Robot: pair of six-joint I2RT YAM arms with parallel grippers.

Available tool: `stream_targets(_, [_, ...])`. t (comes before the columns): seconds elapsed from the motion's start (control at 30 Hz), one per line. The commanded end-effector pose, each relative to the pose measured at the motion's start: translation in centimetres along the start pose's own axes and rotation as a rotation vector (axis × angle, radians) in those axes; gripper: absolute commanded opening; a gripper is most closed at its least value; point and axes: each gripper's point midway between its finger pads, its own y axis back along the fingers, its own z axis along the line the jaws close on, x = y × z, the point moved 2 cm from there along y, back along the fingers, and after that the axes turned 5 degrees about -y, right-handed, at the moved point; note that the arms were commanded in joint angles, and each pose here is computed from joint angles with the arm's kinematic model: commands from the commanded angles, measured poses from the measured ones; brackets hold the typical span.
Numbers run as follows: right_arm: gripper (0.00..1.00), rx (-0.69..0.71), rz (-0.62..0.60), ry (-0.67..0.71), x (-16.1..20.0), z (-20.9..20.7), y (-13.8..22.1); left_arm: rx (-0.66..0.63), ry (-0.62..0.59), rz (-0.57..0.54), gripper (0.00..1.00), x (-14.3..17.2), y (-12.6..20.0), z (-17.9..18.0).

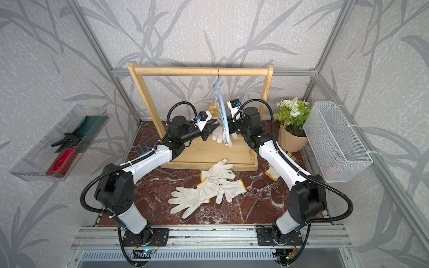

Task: Clip the gloves onto a hanger to dry
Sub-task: Open the clamp at the hanger.

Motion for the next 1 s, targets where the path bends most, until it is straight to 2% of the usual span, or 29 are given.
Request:
stream_targets(0.0, [0.0,-0.015,-0.033,0.029,-0.9,0.6,0.6,-0.041,-0.056,0.029,0.28,-0.2,-0.3,0.8])
stream_targets(0.17, [0.0,-0.024,-0.03,0.022,-0.8,0.7,0.4,-0.036,-0.064,0.039,0.28,0.1,-0.4,0.7])
stream_targets(0.4, [0.0,-0.031,-0.024,0.022,-0.6,0.7,0.3,0.051,-0.038,-0.029,0.32,-1.3,-0.7,-0.3])
stream_targets(0.73, [0.0,-0.034,-0.018,0.028,-0.2,0.8,0.5,0.032,-0.04,-0.05,0.33,-2.1,-1.2,0.4])
stream_targets(0.97, [0.0,-0.035,-0.013,0.029,0.0,0.8,0.5,0.096,-0.052,-0.064,0.41,-2.8,-1.0,-0.5])
